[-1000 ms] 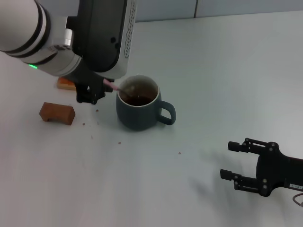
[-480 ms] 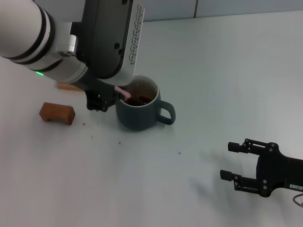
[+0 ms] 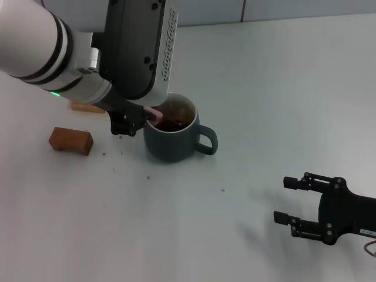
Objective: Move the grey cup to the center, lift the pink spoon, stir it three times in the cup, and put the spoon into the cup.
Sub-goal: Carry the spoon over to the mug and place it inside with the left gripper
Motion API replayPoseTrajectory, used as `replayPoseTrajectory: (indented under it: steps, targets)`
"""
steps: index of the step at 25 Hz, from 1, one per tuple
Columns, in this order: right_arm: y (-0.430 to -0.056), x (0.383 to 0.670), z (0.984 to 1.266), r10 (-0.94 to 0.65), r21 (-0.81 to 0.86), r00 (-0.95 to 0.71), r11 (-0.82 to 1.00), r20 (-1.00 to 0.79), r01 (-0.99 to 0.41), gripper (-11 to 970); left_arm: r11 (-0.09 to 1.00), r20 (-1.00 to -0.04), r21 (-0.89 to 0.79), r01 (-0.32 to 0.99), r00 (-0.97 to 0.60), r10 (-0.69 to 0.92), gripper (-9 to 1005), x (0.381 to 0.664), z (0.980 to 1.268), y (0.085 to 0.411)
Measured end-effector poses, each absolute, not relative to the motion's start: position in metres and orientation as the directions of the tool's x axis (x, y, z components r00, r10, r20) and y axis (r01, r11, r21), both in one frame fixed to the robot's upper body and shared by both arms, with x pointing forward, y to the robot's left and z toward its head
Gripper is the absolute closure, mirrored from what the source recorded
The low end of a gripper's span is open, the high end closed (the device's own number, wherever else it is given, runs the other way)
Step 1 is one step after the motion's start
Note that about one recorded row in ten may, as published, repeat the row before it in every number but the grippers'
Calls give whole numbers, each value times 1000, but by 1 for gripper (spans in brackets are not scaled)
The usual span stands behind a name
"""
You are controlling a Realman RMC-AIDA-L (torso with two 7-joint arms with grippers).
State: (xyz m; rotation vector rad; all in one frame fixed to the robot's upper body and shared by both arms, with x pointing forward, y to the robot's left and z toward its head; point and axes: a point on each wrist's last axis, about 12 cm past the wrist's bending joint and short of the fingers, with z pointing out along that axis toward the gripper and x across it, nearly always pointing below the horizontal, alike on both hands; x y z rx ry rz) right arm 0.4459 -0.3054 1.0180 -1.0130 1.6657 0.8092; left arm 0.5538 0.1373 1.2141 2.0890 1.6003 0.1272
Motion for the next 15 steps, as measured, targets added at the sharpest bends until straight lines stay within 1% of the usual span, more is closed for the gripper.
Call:
replayPoseTrajectory:
  steps: [14,15]
  targets:
    - [-306,446,1018,-246,46,-165,429,-955,-902,241,-160,-233,434,887,282,931,857,553,1209,142]
    - [-306,446,1018,-245,46,-165,429,-955,-902,241,-124,-248,422,898,245,937,856,553,1208,142]
